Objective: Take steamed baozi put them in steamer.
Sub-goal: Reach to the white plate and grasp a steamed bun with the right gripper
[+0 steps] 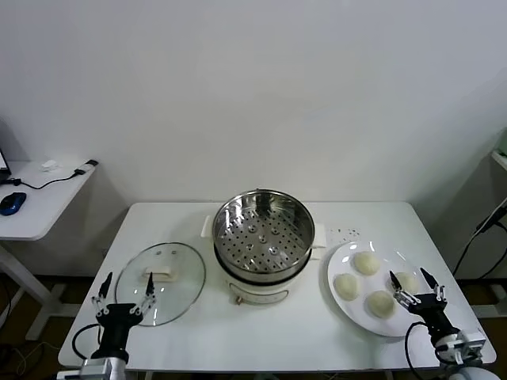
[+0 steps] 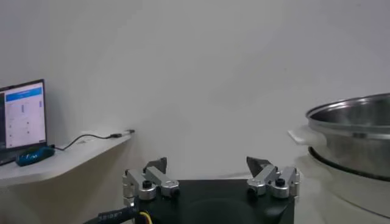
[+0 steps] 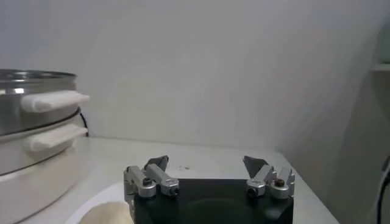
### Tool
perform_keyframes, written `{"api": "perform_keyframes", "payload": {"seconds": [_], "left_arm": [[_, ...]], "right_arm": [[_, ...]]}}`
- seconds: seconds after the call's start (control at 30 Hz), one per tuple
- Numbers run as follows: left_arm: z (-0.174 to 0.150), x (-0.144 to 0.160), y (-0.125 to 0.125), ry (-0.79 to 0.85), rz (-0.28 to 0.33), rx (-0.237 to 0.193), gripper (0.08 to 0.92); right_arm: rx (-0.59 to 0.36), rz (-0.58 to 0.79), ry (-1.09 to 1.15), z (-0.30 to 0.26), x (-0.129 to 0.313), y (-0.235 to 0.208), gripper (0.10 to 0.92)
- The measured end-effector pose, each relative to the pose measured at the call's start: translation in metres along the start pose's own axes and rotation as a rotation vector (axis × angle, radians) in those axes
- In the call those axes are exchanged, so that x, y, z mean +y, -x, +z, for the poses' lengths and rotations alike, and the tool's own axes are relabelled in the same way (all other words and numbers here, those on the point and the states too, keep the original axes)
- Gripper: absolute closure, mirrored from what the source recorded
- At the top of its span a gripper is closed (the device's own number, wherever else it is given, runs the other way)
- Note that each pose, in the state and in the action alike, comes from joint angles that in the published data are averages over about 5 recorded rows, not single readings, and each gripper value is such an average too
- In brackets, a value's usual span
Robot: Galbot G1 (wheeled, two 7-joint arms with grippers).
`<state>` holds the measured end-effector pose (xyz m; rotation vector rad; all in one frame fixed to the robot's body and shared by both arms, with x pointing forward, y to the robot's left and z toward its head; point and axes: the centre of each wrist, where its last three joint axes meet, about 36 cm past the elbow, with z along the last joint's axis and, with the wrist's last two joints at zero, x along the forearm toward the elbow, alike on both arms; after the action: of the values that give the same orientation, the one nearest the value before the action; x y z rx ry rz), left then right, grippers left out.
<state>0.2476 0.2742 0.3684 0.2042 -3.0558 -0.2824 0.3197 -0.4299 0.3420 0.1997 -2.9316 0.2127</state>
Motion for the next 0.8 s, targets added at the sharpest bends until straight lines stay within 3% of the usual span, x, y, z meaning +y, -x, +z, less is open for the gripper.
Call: {"api": "perform_keyframes", "payload": {"seconds": [0.27,0.8], "left_arm": [[-0.001,0.000,-0.003,0.003,-0.004,0.002,0.177],[0.002,0.001,-0.010,-0.003,-0.030,0.014,0.177]], "right_arm": [[0.121,-0.186,-0.224,-0.039,-0.037,0.036,0.200],[0.540,-0.700,-0.778,-0.141,-0.082,0.169,0.200]]}}
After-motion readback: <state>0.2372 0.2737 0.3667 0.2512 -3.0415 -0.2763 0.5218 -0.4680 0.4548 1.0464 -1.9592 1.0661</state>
